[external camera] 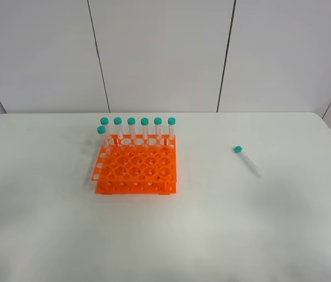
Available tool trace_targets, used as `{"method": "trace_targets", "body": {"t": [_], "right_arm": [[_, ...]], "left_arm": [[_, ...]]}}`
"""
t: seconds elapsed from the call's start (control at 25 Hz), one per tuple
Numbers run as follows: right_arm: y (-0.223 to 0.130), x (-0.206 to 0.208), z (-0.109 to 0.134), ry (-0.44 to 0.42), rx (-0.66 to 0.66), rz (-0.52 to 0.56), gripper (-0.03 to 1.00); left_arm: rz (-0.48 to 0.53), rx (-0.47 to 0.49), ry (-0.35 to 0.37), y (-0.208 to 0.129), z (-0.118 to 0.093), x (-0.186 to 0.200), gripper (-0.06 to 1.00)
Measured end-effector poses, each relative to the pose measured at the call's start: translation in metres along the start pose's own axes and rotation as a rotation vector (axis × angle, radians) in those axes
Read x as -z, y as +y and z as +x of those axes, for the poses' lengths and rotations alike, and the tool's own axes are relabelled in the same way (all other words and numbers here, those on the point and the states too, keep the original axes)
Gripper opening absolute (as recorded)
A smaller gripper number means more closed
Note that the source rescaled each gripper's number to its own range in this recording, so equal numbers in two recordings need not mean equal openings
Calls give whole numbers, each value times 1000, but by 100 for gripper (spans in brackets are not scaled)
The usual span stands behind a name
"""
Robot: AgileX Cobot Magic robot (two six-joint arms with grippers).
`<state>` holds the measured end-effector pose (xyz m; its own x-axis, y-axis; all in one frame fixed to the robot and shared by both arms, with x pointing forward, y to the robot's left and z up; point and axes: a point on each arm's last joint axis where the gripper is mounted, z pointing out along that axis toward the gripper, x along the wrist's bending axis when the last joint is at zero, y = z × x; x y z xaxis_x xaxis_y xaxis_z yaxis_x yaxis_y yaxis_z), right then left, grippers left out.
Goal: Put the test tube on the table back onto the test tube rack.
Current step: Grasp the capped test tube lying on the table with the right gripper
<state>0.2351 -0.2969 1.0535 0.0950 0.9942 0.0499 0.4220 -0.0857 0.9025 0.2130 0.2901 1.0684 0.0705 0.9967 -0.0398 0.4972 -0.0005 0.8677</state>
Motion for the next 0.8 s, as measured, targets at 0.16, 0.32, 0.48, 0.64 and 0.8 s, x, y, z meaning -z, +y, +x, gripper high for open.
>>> {"method": "trace_targets", "body": {"t": [0.16, 0.32, 0.48, 0.64, 0.8], "right_arm": [[0, 0, 0, 0, 0, 0, 100], [0, 0, 0, 0, 0, -3, 100], [5, 3, 0, 1, 1, -35, 100], [24, 0, 1, 0, 18, -7, 100], [56, -8, 3, 2, 47, -13, 100]], "left_arm": [[0, 1, 0, 0, 0, 0, 97], [0, 1, 0, 0, 0, 0, 100], [0, 1, 0, 0, 0, 0, 100], [0, 1, 0, 0, 0, 0, 100], [0, 1, 0, 0, 0, 0, 100]]}}
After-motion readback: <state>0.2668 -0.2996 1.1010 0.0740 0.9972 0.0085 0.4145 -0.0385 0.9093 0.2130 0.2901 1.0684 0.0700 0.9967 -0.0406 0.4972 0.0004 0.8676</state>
